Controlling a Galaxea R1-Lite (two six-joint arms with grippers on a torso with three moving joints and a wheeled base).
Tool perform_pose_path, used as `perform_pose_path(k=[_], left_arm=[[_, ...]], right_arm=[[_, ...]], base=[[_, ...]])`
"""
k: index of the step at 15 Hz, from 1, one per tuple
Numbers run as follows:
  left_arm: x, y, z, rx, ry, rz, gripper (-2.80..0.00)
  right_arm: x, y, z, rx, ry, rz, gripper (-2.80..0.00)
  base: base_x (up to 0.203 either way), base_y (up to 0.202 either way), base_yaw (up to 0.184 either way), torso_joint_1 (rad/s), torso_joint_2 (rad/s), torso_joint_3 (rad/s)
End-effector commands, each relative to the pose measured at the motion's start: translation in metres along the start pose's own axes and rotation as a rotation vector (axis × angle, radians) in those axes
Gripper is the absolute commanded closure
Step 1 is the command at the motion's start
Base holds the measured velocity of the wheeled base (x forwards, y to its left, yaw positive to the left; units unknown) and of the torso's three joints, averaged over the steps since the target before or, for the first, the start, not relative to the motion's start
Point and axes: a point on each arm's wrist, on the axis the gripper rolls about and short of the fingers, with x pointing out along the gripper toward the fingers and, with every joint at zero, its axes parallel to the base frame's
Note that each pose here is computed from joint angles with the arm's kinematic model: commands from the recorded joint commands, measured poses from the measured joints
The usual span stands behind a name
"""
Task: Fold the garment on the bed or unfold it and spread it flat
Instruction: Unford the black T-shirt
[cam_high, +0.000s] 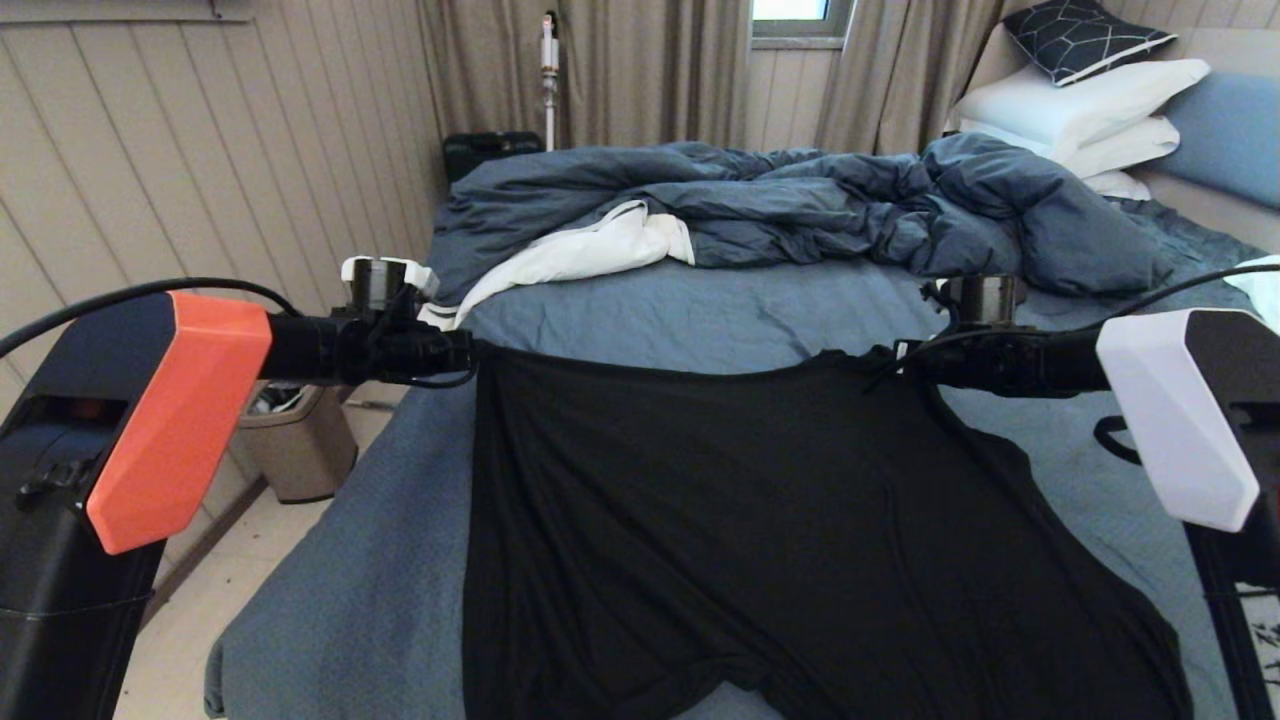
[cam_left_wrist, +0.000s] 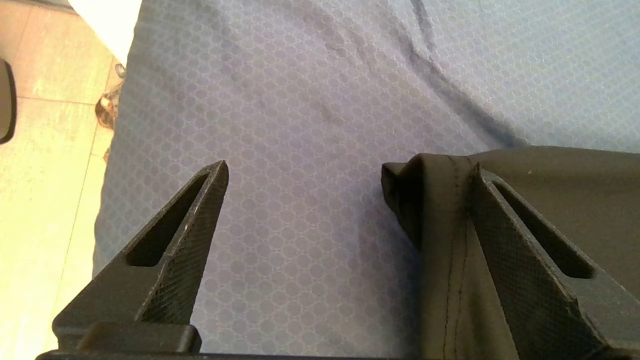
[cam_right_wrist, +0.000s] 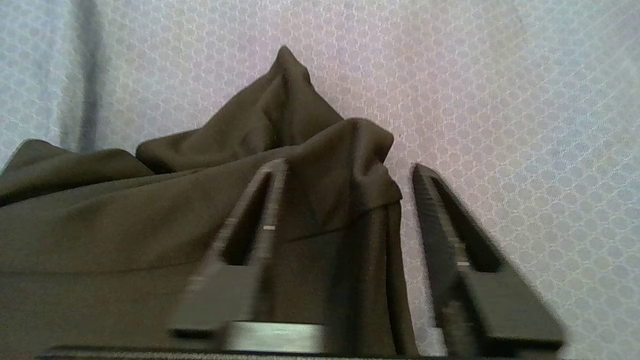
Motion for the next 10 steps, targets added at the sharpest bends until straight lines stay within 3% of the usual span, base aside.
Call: perform_pose_path(k=[1, 7, 10], left_arm=[[-0.003, -0.001, 0.003, -0.001, -0.007, -0.003, -2.80], [-0.005, -0.001, 0.004, -0.005, -0.010, -0.002, -2.80], [-0.019, -0.005, 0.017, -0.012, -0.040, -0.009, -2.80]], right_arm=[[-0.003, -0.001, 0.004, 0.001, -0.008, -0.001, -2.80], [-0.003, -0.002, 0.003, 0.000, -0.003, -0.003, -2.80], [-0.016, -0.002, 0.016, 0.006, -0.029, 0.004, -2.80]], base=[[0.000, 0.000, 0.000, 0.000, 0.00, 0.000], [0.000, 0.000, 0.000, 0.000, 0.00, 0.000], [0.000, 0.000, 0.000, 0.000, 0.00, 0.000]])
